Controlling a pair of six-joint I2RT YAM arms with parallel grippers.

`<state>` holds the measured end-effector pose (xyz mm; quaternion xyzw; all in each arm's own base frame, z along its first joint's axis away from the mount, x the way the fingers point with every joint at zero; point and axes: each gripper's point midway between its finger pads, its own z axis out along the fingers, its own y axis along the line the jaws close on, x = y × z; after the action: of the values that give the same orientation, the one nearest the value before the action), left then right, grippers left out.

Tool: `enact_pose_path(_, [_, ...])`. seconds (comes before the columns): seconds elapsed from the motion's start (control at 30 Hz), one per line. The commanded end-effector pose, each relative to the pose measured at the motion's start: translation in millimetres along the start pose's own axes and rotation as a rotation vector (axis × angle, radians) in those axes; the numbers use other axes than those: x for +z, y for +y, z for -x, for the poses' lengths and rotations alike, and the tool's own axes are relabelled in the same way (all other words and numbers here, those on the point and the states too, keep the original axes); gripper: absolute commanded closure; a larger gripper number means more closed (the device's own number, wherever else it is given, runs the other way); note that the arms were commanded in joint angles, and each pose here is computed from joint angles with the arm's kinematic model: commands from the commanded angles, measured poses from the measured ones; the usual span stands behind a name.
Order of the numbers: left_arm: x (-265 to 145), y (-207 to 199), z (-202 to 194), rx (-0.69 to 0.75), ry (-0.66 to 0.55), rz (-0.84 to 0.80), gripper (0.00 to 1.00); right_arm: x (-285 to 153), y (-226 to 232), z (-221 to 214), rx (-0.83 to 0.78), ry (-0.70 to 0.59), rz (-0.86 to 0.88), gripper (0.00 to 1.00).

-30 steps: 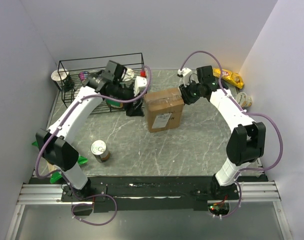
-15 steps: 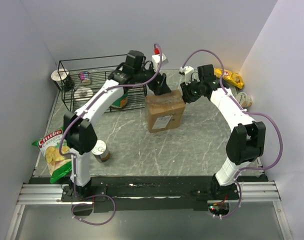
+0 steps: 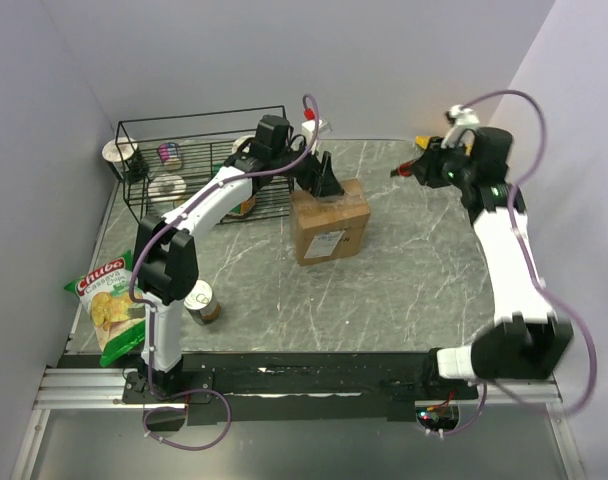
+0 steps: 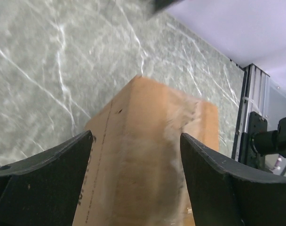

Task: Unpack the express box

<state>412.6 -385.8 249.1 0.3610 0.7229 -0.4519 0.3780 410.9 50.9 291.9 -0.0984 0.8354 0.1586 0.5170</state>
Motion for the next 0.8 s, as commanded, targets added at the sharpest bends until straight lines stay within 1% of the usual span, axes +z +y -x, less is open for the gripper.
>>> enact_pose_path(0.0, [-0.2,-4.1,-9.9,-0.059,0.008,-0.040,0.20,-47.6,59.6,60.5,0.129,-0.324,0.179,1.00])
enact_pose_path(0.03, [-0.3,-4.2,-15.6,-0.066,0.020,-0.043,0.21,-55.6,65.8,64.9,0.130,-0.359,0.189,1.00])
enact_pose_path(0.07, [-1.0,-4.2,-18.4,-0.063,0.027,-0.042,0.21,-55.8,71.6,65.0,0.134,-0.366,0.204,1.00])
enact_pose_path(0.23, [-2.4,0.1,-32.5,-0.064,0.058,-0.027,0.24,-43.7,69.1,49.2,0.202,-0.307,0.203,1.00])
enact_pose_path(0.33, [-3.7,2.8,-36.4,-0.066,0.067,-0.013,0.25,-43.5,66.9,46.7,0.175,-0.284,0.190,1.00])
enact_pose_path(0.37, [-4.1,4.0,-37.8,-0.068,0.069,-0.010,0.25,-45.2,69.5,46.3,0.143,-0.280,0.205,1.00])
enact_pose_path(0.43, [-4.7,3.6,-38.8,-0.068,0.071,-0.010,0.25,-46.0,68.5,45.1,0.140,-0.270,0.196,1.00])
enact_pose_path(0.57, [-4.9,2.3,-38.6,-0.072,0.070,-0.014,0.25,-35.7,60.4,36.8,0.180,-0.220,0.163,1.00])
enact_pose_path(0.77, [-4.8,3.6,-38.5,-0.071,0.071,-0.008,0.25,-29.5,58.3,32.1,0.195,-0.195,0.161,1.00])
